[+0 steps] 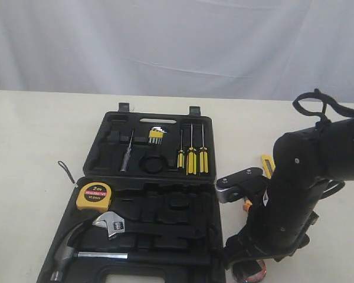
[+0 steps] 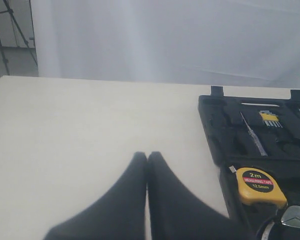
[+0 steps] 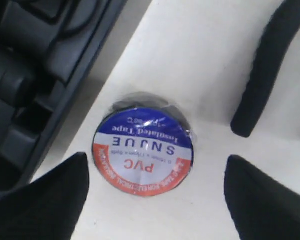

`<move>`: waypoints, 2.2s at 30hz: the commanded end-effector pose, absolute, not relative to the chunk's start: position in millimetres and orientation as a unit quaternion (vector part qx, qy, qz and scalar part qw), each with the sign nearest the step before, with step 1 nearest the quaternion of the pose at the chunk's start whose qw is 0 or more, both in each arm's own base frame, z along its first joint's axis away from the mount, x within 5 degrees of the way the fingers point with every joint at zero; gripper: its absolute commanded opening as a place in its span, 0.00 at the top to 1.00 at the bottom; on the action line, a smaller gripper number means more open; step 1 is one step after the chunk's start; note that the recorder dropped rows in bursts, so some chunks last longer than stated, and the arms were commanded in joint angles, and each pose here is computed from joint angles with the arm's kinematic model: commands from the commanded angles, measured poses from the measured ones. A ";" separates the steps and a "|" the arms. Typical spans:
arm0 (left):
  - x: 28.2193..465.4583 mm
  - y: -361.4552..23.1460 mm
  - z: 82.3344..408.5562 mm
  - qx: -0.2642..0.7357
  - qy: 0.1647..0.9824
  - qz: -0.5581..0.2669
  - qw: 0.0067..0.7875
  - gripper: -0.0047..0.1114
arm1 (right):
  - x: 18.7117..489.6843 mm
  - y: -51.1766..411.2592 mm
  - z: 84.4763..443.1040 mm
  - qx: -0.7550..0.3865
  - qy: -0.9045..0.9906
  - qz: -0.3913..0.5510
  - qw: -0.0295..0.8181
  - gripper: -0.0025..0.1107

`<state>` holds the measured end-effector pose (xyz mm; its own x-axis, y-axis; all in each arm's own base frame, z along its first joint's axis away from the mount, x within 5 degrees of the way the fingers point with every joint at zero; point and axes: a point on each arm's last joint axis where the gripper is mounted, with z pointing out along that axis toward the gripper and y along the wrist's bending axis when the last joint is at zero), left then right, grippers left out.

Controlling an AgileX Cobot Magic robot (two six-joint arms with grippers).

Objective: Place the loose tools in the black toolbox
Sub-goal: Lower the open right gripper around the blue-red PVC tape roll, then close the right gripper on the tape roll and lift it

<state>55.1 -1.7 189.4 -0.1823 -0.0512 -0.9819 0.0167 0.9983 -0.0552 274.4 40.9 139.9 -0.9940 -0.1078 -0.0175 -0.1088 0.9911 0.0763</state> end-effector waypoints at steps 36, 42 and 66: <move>54.9 -1.8 188.9 -0.010 0.768 -0.027 0.640 0.96 | 275.9 61.2 125.3 -0.114 0.993 0.028 0.013 0.34; 54.9 -1.8 188.9 -0.010 0.768 -0.027 0.640 0.96 | 274.5 61.0 116.8 -0.108 0.994 0.026 -0.009 0.48; 54.9 -2.1 188.9 -0.014 0.768 -0.032 0.640 0.96 | 435.2 88.7 251.4 -0.134 0.984 0.008 0.116 0.98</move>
<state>55.1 -1.7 189.4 -0.1823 -0.0512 -0.9819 0.0167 0.9983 -0.0552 411.8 83.3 262.1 -0.9417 -0.2476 -0.2279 -0.2524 0.9676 -0.0080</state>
